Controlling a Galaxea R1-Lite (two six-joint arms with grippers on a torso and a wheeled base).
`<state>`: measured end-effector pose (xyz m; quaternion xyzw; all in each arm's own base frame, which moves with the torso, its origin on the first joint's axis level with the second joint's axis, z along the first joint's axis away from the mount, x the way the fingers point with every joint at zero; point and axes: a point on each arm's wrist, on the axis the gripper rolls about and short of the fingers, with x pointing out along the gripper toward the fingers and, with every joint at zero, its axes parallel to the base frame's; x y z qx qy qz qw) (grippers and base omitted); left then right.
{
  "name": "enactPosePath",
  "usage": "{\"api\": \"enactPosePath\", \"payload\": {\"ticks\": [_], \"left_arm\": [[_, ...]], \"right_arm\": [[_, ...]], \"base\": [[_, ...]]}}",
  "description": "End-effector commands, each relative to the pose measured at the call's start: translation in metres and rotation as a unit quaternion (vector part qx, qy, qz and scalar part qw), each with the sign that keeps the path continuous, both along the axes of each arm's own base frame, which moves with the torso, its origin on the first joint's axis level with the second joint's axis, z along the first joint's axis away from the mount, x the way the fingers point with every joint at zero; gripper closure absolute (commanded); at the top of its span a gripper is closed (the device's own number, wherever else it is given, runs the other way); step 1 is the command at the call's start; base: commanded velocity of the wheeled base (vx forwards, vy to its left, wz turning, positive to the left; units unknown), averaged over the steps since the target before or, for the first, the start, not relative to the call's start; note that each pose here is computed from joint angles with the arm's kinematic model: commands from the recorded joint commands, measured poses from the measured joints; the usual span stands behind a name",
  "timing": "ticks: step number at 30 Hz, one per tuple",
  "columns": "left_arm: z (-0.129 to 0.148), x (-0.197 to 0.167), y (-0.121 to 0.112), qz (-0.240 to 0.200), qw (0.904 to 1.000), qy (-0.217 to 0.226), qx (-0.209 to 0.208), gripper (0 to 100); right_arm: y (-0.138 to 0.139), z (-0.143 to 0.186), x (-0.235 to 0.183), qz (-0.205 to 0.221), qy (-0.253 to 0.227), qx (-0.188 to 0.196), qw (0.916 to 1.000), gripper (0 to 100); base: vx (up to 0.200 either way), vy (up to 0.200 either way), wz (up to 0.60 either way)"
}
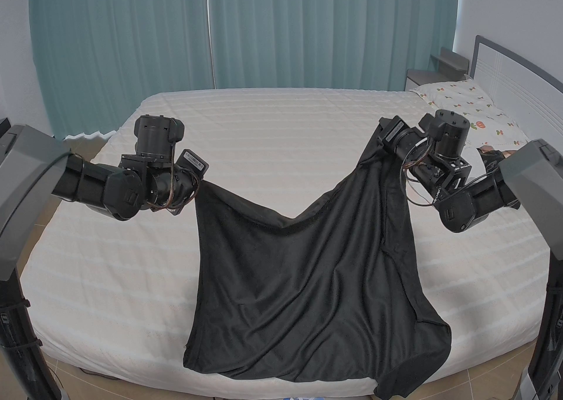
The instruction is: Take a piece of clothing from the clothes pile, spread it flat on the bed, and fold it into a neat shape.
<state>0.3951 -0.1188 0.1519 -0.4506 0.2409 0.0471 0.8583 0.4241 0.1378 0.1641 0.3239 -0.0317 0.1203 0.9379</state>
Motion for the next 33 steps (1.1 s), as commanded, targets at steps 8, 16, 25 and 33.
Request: {"api": "enactPosePath", "payload": {"ticks": [8,16,25,33], "left_arm": [[-0.072,0.041,0.003,0.017,0.9982,0.057,0.006,0],[-0.075,0.034,0.014,0.023,0.9970,0.073,0.005,0],[-0.072,-0.021,0.020,-0.042,0.9886,0.131,-0.062,0],[-0.092,-0.043,0.027,-0.054,0.9835,0.151,-0.084,0]], "right_arm": [[-0.017,-0.111,0.027,-0.032,0.141,-0.048,0.9884,0],[-0.065,-0.134,0.029,-0.086,0.202,-0.102,0.9703,0],[-0.098,-0.093,0.024,-0.052,0.175,-0.066,0.9809,0],[-0.110,-0.073,0.011,-0.122,0.176,-0.033,0.9763,0]], "base": [[0.000,0.000,0.00],[0.000,0.000,0.00],[0.000,0.000,0.00],[0.000,0.000,0.00]]}}
